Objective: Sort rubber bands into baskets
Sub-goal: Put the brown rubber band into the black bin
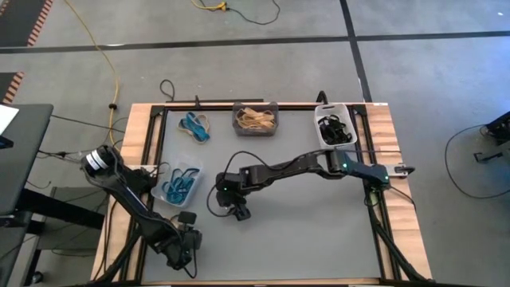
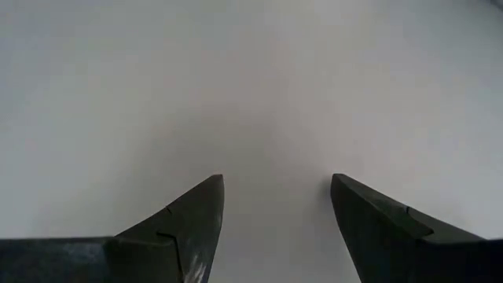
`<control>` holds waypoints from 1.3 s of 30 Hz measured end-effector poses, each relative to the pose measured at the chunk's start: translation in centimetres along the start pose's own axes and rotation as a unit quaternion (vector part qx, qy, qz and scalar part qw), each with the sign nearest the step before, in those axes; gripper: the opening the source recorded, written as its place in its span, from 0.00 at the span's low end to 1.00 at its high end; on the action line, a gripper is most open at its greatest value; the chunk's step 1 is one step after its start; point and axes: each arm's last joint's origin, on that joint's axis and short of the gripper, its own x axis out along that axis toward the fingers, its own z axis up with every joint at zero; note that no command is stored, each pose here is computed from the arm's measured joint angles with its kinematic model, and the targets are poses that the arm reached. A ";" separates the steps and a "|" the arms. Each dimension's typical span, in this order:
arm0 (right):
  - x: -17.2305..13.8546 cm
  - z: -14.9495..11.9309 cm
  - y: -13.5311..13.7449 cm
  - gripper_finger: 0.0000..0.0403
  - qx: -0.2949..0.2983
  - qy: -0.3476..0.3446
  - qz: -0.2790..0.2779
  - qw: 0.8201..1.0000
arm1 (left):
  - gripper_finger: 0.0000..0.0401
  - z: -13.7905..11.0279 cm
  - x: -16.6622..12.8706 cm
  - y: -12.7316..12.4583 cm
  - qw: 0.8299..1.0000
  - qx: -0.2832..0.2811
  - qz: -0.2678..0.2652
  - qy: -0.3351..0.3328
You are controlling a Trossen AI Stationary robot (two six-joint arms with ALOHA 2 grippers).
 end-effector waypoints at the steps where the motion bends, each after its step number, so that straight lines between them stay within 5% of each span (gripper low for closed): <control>1: 0.1 0.0 0.2 0.66 -0.001 0.001 0.001 1.000 | 0.28 0.2 -0.1 0.0 1.000 -0.002 -0.003 0.000; 9: 0.4 0.2 1.6 0.66 -0.010 0.012 0.009 1.000 | 0.28 1.5 -2.0 -0.7 1.000 -0.002 -0.001 -0.013; 17: 0.6 0.4 2.7 0.66 -0.009 0.019 0.017 1.000 | 0.29 0.9 -0.6 -0.5 0.999 0.000 0.027 0.018; 33: 0.5 -0.2 3.7 0.66 0.059 0.065 0.029 0.996 | 0.28 0.1 -0.5 0.1 0.996 -0.039 0.055 0.065; 39: 0.5 -0.2 3.6 0.66 0.090 0.066 0.027 0.993 | 0.18 0.2 -0.5 0.5 0.995 -0.038 0.068 0.068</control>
